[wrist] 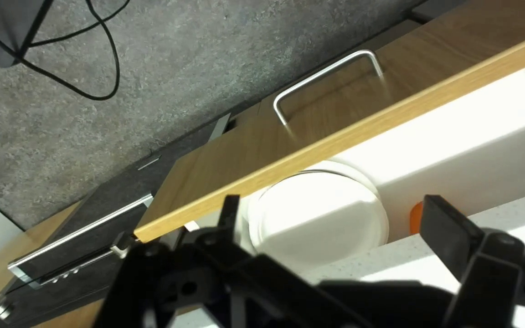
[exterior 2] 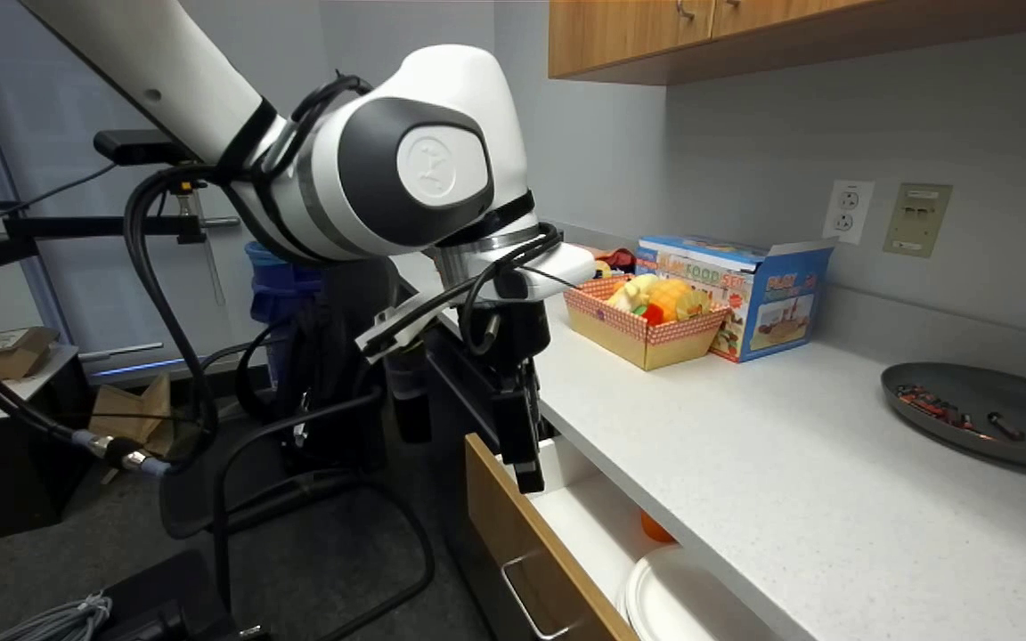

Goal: Open the top drawer of the kitchen unit,remove the orange cup and close it

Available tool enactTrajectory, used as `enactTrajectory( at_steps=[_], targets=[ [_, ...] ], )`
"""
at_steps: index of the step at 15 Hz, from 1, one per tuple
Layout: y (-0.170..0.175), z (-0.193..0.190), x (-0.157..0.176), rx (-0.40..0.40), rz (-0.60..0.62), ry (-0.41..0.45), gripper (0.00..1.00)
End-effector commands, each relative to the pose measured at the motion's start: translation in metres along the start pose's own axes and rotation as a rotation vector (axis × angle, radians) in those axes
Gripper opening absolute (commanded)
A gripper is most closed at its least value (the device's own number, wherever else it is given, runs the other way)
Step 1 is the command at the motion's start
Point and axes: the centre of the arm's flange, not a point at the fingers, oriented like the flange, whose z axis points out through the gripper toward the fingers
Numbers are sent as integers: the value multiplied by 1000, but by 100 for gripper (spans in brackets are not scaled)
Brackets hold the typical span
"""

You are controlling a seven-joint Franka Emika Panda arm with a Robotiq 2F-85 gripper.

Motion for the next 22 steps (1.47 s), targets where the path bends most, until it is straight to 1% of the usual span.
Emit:
enactTrajectory(
  at_steps=[1,4,7,11,15,19,22],
  targets=[
    [-25,26,-2,30,-69,2,100],
    [-41,44,-1,59,-137,15,100],
    [-55,59,7,89,-195,20,100],
    [-72,78,16,93,-248,28,100],
    [-86,93,20,87,-275,22,100],
    [-99,101,-1,75,-300,-5,100],
    [-102,104,-24,70,-318,-35,100]
  ],
)
